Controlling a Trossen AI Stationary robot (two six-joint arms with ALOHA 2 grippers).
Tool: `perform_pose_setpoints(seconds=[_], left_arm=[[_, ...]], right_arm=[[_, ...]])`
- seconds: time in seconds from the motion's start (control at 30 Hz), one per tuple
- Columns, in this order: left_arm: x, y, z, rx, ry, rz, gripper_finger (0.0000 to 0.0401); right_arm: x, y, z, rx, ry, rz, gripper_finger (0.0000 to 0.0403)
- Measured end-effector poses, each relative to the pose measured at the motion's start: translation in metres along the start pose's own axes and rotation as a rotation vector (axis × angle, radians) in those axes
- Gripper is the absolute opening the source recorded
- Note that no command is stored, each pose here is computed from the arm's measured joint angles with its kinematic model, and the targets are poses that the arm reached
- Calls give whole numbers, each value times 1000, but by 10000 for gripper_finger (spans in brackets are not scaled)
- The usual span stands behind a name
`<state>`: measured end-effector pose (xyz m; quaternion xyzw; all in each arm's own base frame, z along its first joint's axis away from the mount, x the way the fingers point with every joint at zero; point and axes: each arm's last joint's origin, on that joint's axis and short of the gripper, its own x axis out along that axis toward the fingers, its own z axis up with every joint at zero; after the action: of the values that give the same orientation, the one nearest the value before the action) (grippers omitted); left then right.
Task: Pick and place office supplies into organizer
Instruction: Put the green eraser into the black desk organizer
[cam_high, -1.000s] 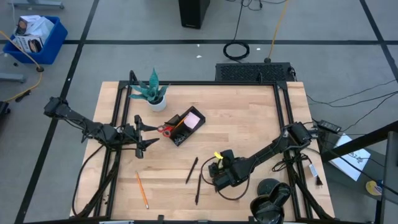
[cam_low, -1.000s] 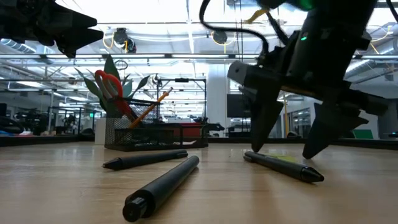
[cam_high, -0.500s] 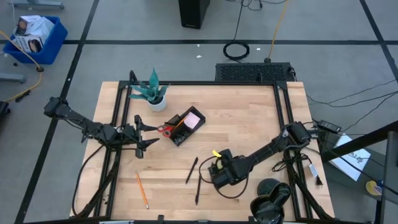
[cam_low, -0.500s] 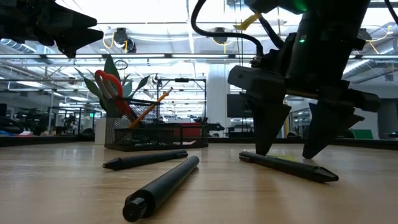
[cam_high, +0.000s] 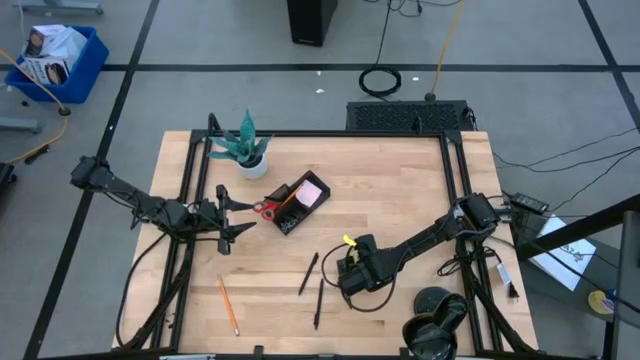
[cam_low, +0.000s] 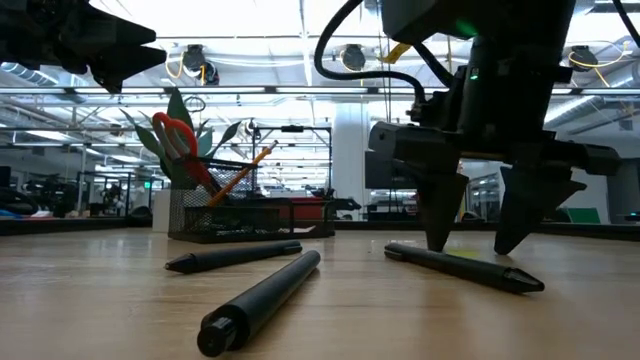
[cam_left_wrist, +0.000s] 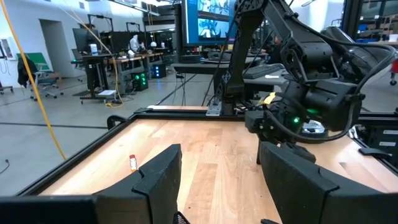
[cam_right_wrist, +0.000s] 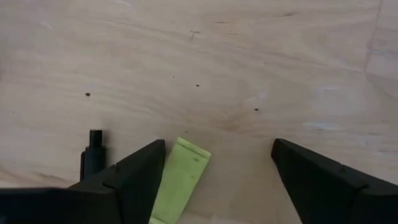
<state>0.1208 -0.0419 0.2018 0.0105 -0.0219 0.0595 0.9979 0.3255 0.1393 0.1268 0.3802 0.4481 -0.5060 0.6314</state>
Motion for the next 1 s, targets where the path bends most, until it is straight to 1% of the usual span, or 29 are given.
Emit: perform_pose_setpoints(seconds=[0.13, 0.3, 0.43, 0.57, 0.63, 0.7, 0.77, 0.87, 0.97, 1.0], left_arm=[[0, 0, 0, 0, 0, 0, 223], [0, 0, 0, 0, 0, 0, 223], [0, 0, 0, 0, 0, 0, 223], [0, 0, 0, 0, 0, 0, 223], [0, 0, 0, 0, 0, 0, 223], [0, 0, 0, 0, 0, 0, 223], [0, 0, 0, 0, 0, 0, 223], [0, 0, 0, 0, 0, 0, 223], [0, 0, 0, 0, 0, 0, 223], [0, 0, 0, 0, 0, 0, 223]], right_arm=[[-1, 1, 1, 28, 30, 14, 261], [0, 2, 3, 151, 32, 12, 224], [0, 2, 3, 220, 54, 0, 204], [-1, 3, 2, 280, 59, 13, 193], [-4, 3, 3, 286, 65, 25, 192], [-6, 4, 3, 321, 80, 37, 197], [-10, 5, 4, 357, 122, 45, 208], [-13, 6, 3, 372, 170, 59, 233], [-14, 7, 2, 481, 216, 46, 255], [-14, 8, 2, 495, 223, 43, 260]])
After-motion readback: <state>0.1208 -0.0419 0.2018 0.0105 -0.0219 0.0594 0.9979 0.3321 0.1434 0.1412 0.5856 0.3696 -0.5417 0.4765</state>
